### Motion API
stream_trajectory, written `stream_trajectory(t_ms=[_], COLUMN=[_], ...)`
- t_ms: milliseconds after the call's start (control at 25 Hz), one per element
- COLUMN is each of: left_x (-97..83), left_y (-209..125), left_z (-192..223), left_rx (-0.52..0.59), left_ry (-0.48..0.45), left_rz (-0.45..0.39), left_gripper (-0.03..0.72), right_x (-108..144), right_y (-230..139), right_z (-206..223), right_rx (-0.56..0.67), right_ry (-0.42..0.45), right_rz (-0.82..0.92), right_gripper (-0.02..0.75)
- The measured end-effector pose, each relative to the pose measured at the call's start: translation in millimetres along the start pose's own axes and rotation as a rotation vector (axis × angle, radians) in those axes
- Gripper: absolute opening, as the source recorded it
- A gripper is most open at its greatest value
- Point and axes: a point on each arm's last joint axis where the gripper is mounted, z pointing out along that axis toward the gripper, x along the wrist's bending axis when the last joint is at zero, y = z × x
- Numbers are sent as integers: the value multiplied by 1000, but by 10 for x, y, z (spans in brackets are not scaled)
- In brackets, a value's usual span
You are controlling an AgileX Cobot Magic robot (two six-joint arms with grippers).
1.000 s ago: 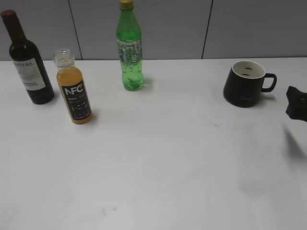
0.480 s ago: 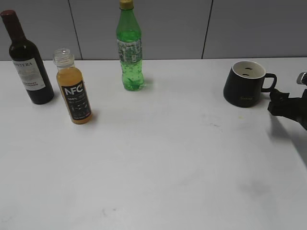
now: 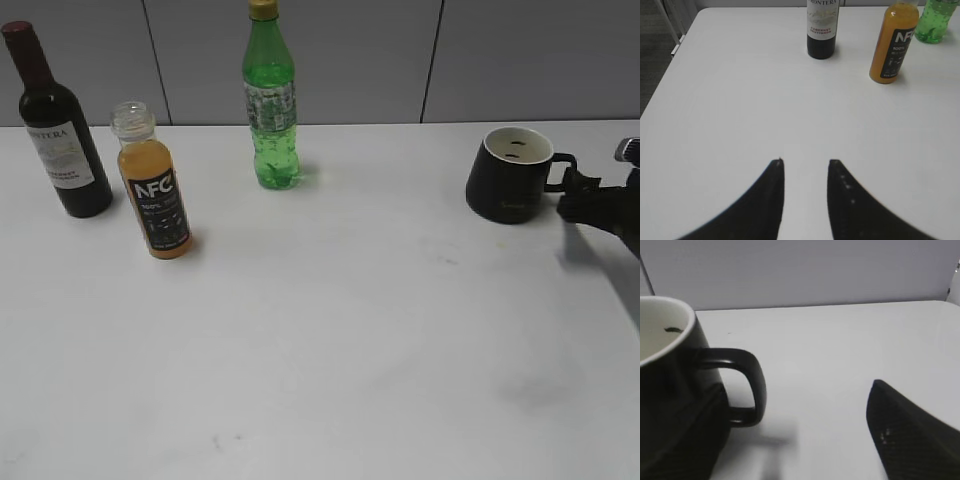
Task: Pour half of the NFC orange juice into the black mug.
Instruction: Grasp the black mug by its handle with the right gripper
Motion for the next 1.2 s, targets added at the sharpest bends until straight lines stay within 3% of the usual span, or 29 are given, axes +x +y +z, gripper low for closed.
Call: stream_trajectory(t_ms=[400, 1200], left_x=[0, 0], left_y=[0, 0], left_z=[0, 0], left_rx=[0, 0], left_ry=[0, 0], left_rz=[0, 0], left_gripper=[238, 238], right_x=[41, 14], right_y=[-115, -126], right_z=[137, 325], right_rx=[6, -30], right_ry=[44, 45], right_rz=[-17, -19], right_gripper=[649, 633])
